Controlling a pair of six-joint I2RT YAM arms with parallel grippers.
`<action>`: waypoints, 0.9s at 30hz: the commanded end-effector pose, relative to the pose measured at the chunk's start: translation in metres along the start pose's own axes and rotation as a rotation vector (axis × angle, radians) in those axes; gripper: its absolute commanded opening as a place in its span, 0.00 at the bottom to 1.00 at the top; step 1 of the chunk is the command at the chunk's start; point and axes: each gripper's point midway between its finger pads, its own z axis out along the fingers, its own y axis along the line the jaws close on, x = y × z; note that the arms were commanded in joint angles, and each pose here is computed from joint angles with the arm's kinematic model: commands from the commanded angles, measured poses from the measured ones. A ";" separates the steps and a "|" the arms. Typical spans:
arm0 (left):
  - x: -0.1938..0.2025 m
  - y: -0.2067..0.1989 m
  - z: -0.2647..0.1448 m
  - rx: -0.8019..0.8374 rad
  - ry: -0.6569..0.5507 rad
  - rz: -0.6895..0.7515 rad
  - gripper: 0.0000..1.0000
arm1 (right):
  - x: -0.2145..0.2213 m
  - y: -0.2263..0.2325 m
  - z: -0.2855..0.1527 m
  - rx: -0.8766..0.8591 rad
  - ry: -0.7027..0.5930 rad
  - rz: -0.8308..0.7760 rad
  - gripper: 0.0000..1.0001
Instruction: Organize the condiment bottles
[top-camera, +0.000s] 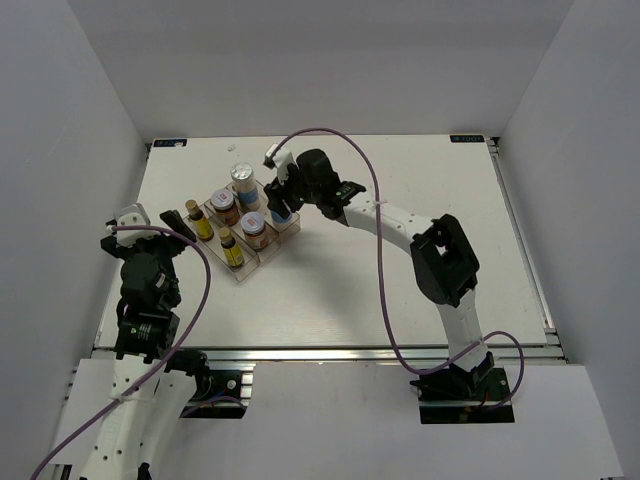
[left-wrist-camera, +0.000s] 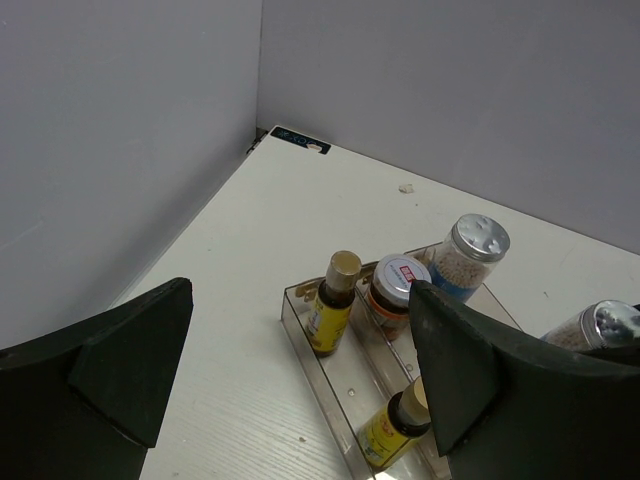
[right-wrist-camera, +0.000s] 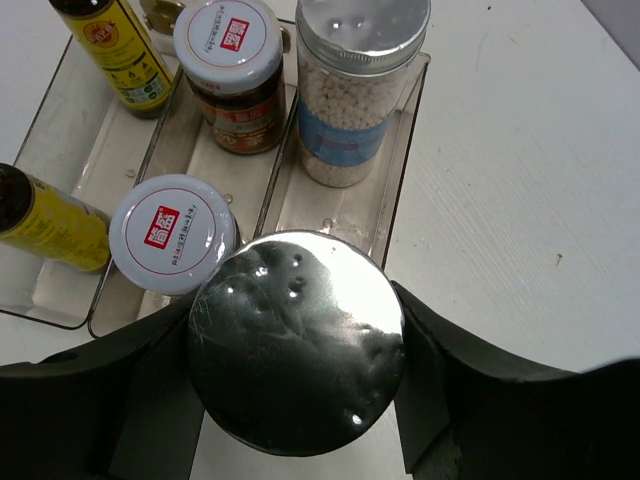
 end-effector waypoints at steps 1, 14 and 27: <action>0.000 -0.003 0.001 0.016 -0.004 0.005 0.98 | -0.033 -0.006 0.002 -0.004 -0.102 -0.020 0.51; 0.001 -0.002 0.002 0.010 -0.002 0.008 0.98 | -0.066 -0.003 -0.024 -0.009 -0.146 -0.024 0.89; -0.005 -0.018 -0.004 0.119 -0.030 0.011 0.98 | -0.073 -0.019 -0.178 0.221 -0.165 0.052 0.89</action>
